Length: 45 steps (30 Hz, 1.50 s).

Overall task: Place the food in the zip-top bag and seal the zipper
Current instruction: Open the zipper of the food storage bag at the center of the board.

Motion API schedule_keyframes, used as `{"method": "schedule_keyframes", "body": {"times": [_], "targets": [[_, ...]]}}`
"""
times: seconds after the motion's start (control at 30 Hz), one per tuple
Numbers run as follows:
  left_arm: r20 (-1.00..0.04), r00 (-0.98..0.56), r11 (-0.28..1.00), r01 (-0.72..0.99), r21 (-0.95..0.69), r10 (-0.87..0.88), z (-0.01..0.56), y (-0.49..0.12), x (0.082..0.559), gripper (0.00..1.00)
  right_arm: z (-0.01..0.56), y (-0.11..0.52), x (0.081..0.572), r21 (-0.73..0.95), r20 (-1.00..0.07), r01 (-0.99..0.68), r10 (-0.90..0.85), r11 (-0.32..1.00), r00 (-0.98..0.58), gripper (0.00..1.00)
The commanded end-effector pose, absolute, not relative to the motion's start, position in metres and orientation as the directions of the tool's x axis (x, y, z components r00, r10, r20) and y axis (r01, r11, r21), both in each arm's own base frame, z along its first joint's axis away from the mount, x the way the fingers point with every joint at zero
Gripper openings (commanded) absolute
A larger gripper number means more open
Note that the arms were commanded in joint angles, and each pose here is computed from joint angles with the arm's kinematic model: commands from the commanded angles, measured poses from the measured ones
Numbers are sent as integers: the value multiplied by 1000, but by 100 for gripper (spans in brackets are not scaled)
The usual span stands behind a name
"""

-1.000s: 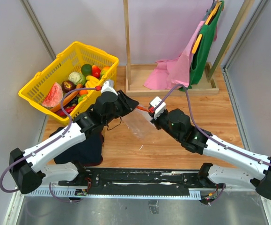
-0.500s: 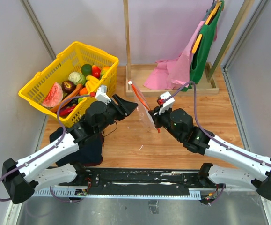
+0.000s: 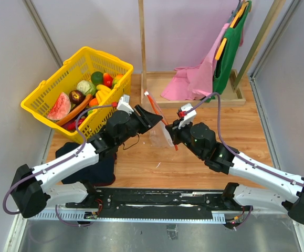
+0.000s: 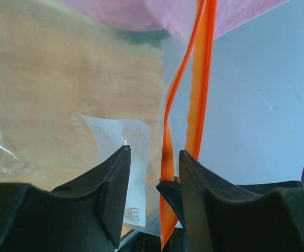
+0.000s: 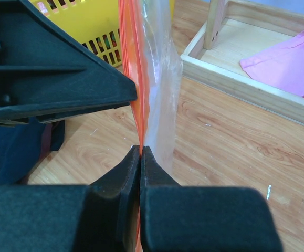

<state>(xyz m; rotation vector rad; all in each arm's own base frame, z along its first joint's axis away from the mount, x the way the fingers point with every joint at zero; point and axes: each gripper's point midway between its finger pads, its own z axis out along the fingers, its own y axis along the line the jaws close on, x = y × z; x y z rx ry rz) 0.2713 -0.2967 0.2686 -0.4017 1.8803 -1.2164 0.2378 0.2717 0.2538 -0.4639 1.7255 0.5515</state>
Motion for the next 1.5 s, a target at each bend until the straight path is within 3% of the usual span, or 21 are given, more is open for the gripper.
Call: {"method": "schedule_keyframes", "body": {"times": [0.0,0.43,0.6,0.77,0.83,1.47], "targets": [[-455,-598,421,208,-883,-660,291,-308,273,43,260,279,234,156,-977,-592,33,791,-213,1],[-426,-652,396,204,-895,-627,285,-323,269,18,253,287,234,161,-974,-608,24,777,-227,1],[-436,-646,412,199,-889,-627,282,-320,269,1,256,280,236,154,-976,-586,28,796,-218,2],[-463,-636,451,196,-871,-618,281,-315,270,0,266,272,237,151,-978,-563,40,813,-205,26],[-475,-638,474,190,-860,-605,278,-314,271,0,268,268,240,138,-979,-544,30,828,-201,30],[-543,-621,554,201,-808,-565,280,-306,271,0,272,243,255,67,-982,-414,-15,908,-191,42]]}}
